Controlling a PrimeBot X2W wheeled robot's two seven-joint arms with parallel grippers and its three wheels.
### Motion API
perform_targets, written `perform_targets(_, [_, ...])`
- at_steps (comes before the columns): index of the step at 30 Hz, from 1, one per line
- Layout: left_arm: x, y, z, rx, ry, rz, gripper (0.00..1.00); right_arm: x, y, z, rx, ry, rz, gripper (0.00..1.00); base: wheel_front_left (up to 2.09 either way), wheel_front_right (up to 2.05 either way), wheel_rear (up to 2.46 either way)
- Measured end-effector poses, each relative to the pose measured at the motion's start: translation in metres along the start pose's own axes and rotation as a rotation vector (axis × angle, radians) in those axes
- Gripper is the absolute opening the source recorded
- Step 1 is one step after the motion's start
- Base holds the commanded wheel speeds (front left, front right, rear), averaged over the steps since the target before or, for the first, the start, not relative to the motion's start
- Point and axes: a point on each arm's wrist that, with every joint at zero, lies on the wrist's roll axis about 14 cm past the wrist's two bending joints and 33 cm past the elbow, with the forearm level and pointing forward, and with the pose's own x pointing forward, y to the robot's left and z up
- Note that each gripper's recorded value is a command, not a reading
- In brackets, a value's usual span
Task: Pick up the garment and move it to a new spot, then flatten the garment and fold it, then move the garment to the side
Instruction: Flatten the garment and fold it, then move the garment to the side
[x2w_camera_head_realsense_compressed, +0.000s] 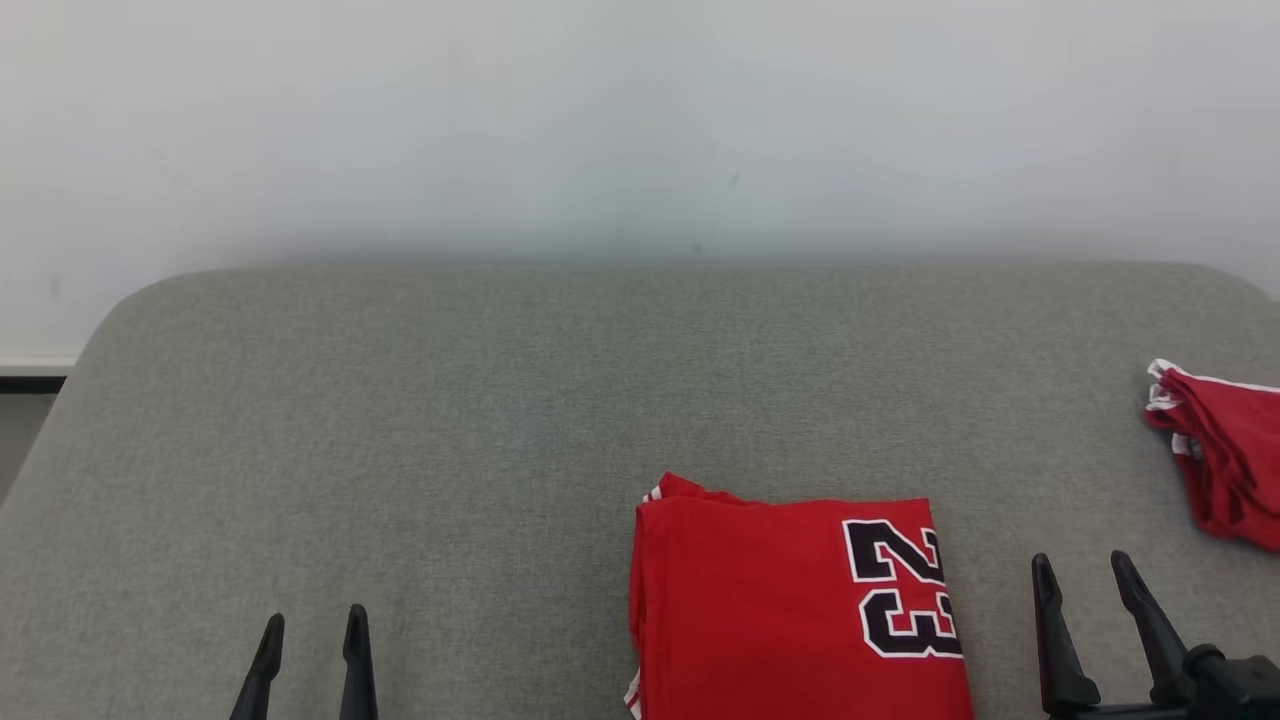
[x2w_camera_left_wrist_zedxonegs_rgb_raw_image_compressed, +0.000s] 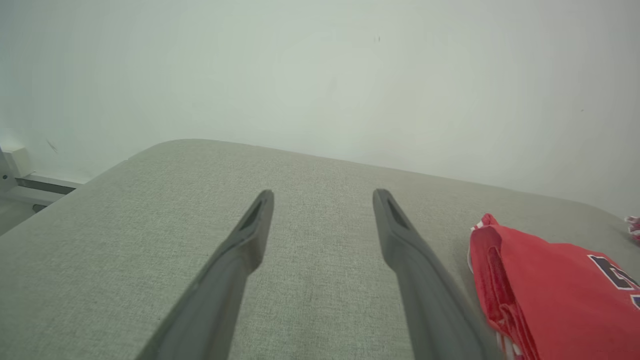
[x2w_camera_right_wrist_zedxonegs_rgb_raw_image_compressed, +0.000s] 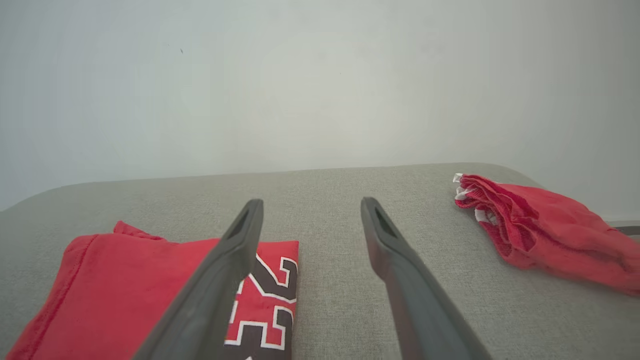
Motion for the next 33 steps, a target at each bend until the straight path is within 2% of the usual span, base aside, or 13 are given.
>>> perform_targets(9, [-0.002,-0.003,-0.009,0.006,0.027,-0.011,1.0,-0.017,-0.013,-0.011,-0.005,0.007,-0.026,1.0,0.0,0.0,0.0])
perform_targets(21, [-0.012,0.004,-0.023,0.014,0.076,0.009,1.0,-0.023,0.002,-0.022,0.023,0.036,0.007,1.0,0.0,0.0,0.0])
perform_targets(33, [-0.013,0.007,-0.026,0.016,0.085,0.016,1.0,-0.023,-0.002,-0.024,0.036,0.038,-0.01,1.0,0.0,0.0,0.0])
